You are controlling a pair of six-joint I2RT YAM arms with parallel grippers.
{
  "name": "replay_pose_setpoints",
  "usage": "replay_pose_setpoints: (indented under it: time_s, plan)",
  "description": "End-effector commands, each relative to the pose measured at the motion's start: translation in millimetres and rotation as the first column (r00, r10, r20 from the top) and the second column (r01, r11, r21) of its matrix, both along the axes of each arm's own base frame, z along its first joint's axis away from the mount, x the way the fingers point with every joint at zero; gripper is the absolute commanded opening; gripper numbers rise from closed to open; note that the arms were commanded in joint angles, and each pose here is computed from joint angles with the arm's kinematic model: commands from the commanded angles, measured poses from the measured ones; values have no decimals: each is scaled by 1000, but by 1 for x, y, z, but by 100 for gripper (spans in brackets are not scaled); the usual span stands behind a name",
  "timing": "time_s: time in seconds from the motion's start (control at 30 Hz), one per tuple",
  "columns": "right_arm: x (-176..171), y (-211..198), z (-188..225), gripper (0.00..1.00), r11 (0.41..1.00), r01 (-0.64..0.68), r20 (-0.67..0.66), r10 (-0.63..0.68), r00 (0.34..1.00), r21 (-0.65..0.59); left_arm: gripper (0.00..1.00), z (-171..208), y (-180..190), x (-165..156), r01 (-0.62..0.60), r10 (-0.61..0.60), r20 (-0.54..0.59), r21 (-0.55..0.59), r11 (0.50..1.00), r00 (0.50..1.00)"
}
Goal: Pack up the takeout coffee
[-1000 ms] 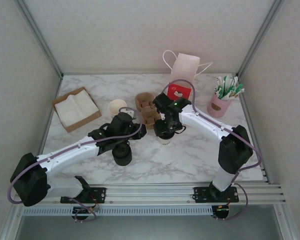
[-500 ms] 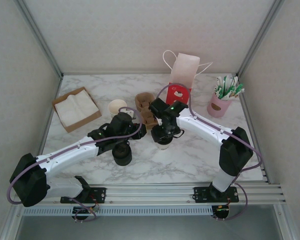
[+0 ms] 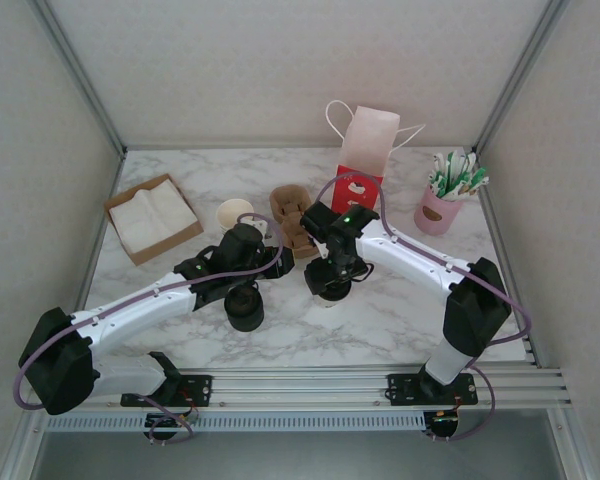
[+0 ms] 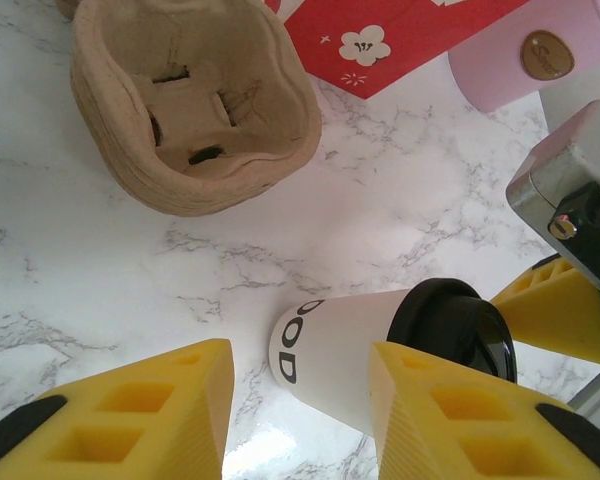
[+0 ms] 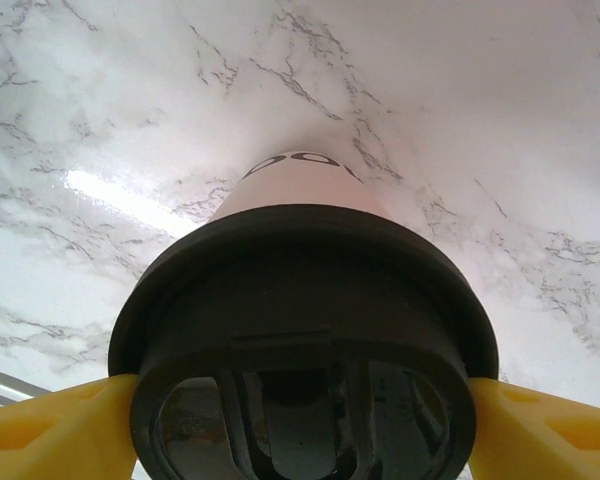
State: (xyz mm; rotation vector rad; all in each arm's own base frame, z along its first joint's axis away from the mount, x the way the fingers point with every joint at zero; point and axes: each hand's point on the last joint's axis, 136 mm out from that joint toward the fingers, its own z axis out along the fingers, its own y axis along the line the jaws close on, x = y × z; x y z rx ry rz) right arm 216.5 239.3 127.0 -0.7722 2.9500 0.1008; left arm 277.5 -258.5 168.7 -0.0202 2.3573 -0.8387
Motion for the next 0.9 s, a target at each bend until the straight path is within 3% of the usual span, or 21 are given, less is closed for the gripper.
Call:
replay_pose_setpoints:
  time_s: [0.0, 0.57, 0.73, 0.87]
  plan:
    - [-10, -3, 8, 82, 1000, -13, -18, 13, 1000, 0, 40, 19, -3, 4, 0, 1, 29, -46, 999, 1000]
    - [3, 6, 37, 83, 998, 2, 63, -6, 998, 64, 39, 18, -4, 3, 7, -6, 20, -58, 998, 1000]
    - [6, -4, 56, 68, 987, 74, 118, -91, 989, 143, 35, 24, -22, -10, 99, -101, -7, -144, 985, 995]
    - [5, -13, 63, 44, 952, 149, 114, -185, 976, 267, 27, 23, -36, -22, 172, -185, -37, -223, 959, 982]
